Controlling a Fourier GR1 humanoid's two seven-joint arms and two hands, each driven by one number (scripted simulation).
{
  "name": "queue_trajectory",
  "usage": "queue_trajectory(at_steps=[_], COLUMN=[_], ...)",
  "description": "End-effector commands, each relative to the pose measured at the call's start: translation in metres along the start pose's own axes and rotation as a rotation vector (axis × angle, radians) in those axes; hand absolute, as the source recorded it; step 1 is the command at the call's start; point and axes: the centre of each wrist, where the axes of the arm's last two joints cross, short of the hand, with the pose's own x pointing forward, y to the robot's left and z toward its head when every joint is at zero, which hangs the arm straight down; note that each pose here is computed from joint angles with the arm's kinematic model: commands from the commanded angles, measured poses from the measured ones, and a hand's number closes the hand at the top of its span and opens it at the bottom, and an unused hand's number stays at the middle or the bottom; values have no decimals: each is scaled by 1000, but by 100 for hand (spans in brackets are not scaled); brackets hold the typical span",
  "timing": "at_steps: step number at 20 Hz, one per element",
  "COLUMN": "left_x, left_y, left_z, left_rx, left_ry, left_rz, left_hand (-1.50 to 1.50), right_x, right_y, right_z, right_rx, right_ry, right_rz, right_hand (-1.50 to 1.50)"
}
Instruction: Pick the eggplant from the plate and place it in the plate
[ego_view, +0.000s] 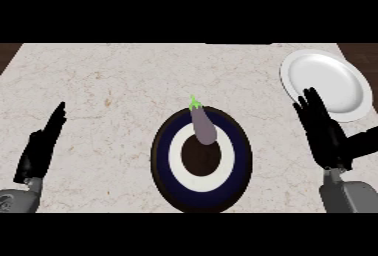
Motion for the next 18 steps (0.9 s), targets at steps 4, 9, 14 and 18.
queue_trajectory(at_steps=[4, 9, 14, 18], left_x=[28, 24, 29, 28], left_y=[-55, -69, -85, -90], left_z=[-5, 0, 6, 11], left_rx=[-95, -170, -135, -99], left_ry=[-33, -1, 87, 75], left_rz=[130, 156, 252, 254], left_hand=[0, 0, 0, 0], right_x=[23, 91, 27, 28], right_y=[103, 107, 128, 112], right_z=[-44, -56, -80, -97], right_rx=[444, 695, 597, 797], right_ry=[264, 6, 297, 285], right_rz=[147, 936, 657, 366], right_hand=[150, 150, 150, -150])
